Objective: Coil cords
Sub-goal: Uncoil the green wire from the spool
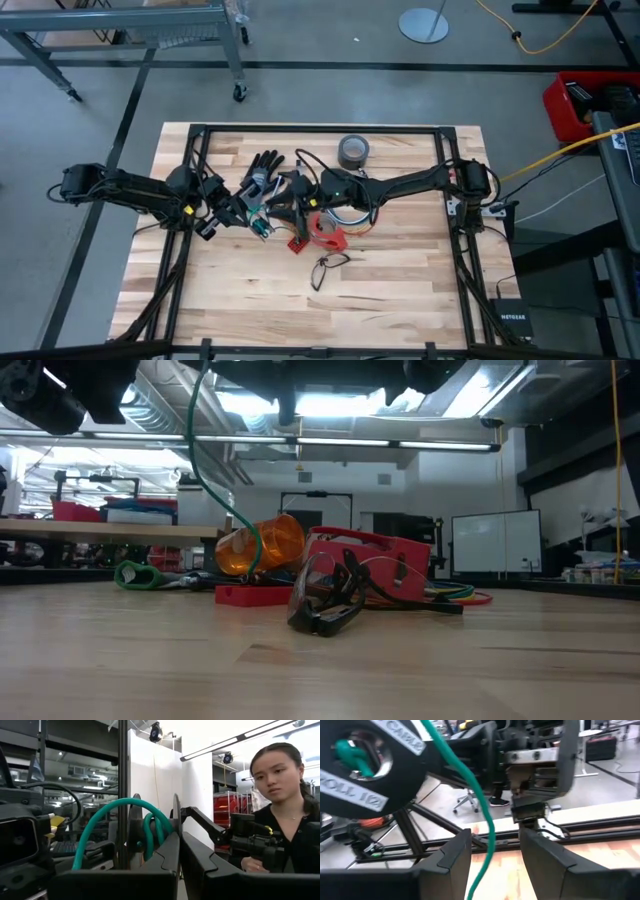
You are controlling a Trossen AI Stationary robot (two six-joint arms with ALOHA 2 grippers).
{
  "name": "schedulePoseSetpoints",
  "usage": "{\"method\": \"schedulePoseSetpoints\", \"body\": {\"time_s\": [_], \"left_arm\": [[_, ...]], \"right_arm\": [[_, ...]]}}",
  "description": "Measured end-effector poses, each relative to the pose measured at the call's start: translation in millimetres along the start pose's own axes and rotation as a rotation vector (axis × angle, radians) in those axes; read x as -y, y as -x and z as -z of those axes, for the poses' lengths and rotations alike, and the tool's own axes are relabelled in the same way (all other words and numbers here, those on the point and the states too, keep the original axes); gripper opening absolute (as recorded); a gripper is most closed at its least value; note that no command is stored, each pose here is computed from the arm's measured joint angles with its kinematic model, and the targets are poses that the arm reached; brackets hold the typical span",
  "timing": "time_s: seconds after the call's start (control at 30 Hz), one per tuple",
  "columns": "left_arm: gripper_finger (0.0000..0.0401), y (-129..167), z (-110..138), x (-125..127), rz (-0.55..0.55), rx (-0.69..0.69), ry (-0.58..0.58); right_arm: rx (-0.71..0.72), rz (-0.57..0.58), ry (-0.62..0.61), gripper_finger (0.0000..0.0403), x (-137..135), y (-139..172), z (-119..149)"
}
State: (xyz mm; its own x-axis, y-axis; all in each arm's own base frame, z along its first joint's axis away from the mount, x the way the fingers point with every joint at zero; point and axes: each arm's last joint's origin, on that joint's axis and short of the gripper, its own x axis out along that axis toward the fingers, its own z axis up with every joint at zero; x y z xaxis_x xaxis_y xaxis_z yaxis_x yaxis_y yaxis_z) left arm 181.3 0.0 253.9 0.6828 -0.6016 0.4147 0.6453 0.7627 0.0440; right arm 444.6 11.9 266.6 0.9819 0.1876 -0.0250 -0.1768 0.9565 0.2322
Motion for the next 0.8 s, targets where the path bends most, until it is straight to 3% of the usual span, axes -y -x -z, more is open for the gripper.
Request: {"method": "schedulePoseSetpoints", "body": {"time_s": [0.63, 0.8], "left_arm": [[0.0000, 0.0, -0.1, -0.1, -0.004, 0.002, -0.028], [0.0000, 0.0, 0.0, -0.3, -0.009, 0.003, -0.070]], "right_arm": [[0.021, 0.024, -0.054, 0.0172, -0.7, -1.7, 1.5], [-0.008, 0.031, -0.108, 0.0172, 4.0, -8.9, 16.2]]}}
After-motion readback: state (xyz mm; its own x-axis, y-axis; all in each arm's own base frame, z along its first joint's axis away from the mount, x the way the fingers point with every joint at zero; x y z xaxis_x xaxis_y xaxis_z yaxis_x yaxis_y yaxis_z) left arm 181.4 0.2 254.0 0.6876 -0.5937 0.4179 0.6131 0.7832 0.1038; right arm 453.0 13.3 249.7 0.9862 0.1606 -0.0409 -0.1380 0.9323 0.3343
